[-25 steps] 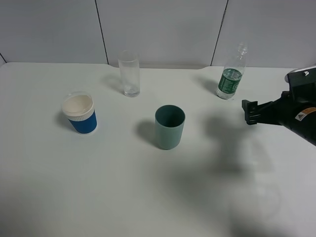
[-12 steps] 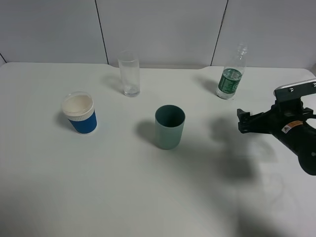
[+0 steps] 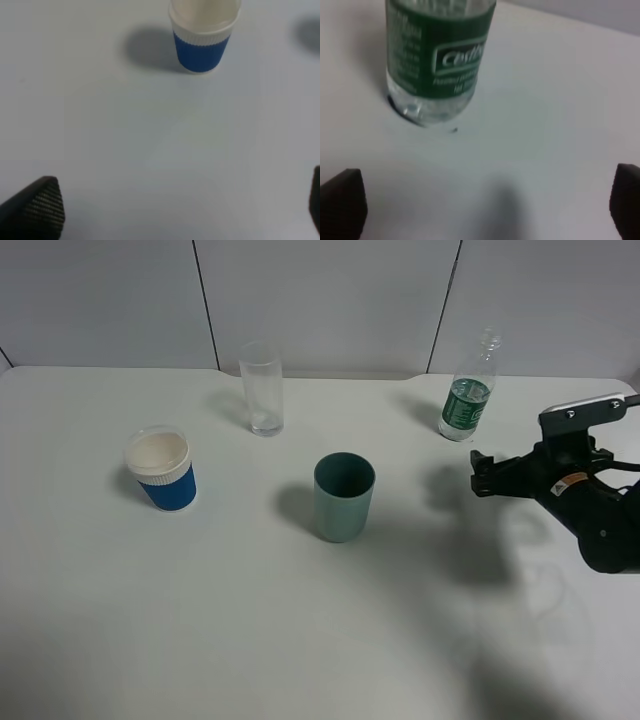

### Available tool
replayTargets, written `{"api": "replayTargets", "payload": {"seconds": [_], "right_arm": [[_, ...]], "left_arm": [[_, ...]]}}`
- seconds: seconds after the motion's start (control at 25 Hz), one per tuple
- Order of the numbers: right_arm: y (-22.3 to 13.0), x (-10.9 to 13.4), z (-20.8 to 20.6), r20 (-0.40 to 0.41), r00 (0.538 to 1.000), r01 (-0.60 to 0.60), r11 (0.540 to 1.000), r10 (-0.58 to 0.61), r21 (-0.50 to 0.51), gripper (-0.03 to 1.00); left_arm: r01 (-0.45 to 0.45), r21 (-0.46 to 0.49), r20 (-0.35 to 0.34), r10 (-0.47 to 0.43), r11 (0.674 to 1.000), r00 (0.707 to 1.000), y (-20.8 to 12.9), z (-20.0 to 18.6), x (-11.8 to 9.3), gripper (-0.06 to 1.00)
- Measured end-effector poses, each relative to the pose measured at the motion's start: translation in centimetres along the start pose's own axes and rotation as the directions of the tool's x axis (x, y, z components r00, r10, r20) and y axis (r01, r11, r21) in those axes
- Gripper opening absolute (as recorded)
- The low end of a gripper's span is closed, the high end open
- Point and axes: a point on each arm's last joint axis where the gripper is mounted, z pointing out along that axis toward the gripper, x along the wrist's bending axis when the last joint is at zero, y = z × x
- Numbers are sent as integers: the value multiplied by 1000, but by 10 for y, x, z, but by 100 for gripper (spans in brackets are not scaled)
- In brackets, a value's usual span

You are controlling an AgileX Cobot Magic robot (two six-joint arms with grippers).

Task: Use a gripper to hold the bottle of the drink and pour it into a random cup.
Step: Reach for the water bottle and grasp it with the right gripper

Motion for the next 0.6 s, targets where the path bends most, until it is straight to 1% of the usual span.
{"api": "replayTargets", "payload": {"seconds": [0.32,0.6], "right_arm": [[14,0,16,11,1000,-8,998,9,-65,96],[32,2,32,-15,1000,0,988,-2,-152,96]], "left_arm": [[0,0,0,0,1000,1000,0,0,0,99],[0,0,0,0,1000,1000,0,0,0,99]]}}
